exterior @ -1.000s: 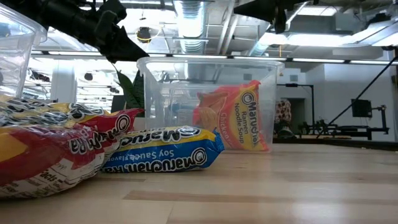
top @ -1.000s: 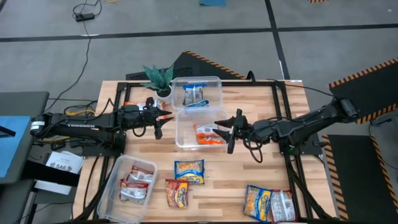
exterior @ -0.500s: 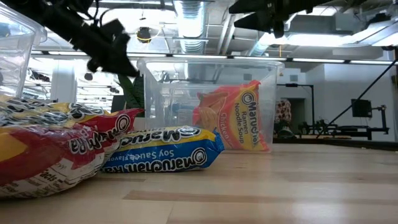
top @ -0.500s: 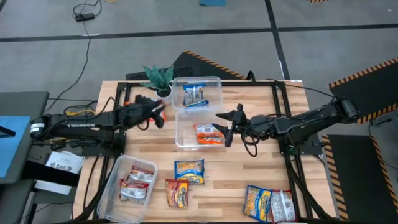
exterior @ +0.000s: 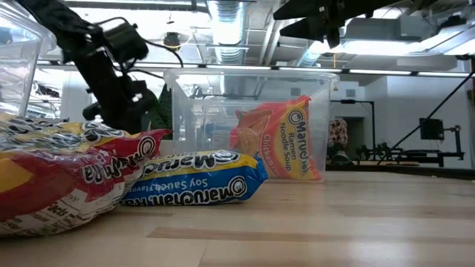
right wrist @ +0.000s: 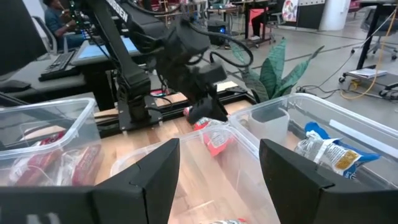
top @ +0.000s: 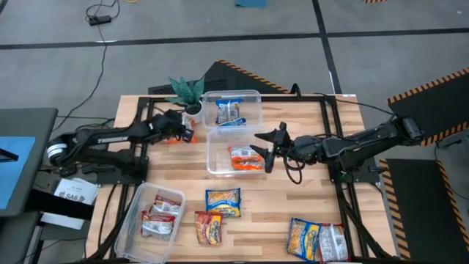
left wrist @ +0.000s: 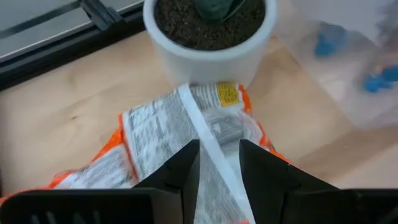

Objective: Sort Maruchan noodles
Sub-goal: Put the orange noodle pack into the middle transparent bin

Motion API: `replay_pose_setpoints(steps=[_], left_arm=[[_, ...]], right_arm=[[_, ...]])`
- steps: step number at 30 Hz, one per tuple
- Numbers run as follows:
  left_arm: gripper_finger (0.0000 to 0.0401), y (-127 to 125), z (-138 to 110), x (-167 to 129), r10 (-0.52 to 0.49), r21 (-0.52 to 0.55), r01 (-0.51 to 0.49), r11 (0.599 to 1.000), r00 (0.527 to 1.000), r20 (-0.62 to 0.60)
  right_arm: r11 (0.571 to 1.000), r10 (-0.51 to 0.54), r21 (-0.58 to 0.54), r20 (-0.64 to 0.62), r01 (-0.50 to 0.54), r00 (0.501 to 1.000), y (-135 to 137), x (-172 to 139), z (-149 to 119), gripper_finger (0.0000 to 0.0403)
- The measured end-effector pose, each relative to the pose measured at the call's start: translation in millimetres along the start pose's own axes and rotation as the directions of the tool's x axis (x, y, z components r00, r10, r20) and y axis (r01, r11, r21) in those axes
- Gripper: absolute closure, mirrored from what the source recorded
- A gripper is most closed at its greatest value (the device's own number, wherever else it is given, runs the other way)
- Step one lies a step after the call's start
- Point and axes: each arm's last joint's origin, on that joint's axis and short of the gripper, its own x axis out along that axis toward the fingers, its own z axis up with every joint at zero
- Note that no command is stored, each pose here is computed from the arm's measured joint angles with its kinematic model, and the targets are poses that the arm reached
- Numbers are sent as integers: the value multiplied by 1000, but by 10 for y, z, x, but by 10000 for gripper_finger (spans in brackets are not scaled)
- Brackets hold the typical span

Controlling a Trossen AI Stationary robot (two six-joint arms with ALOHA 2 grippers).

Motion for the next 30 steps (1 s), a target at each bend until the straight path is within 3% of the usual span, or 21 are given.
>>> replay_pose_setpoints(steps=[7,18,25,30], left_arm=[[300,-33,-30,190,11,5,-10,1000,999,-31],[305,-29,-79,222,-19,23,21,1000,995,-99],[390,2,-145,214,10,87,4,996,986,-165],[400,-51,-69,152,-14,129,35,991,987,-163]], right_arm=[[1000,-2,-9,-16,2,1000,-3,0,-17,159],[1000,-3,-7,-17,3,1000,-3,0,-18,159],[1000,-3,-8,-17,3,1000,-3,0,-18,159],[1000,-3,-7,-16,2,1000,-3,0,-17,159]])
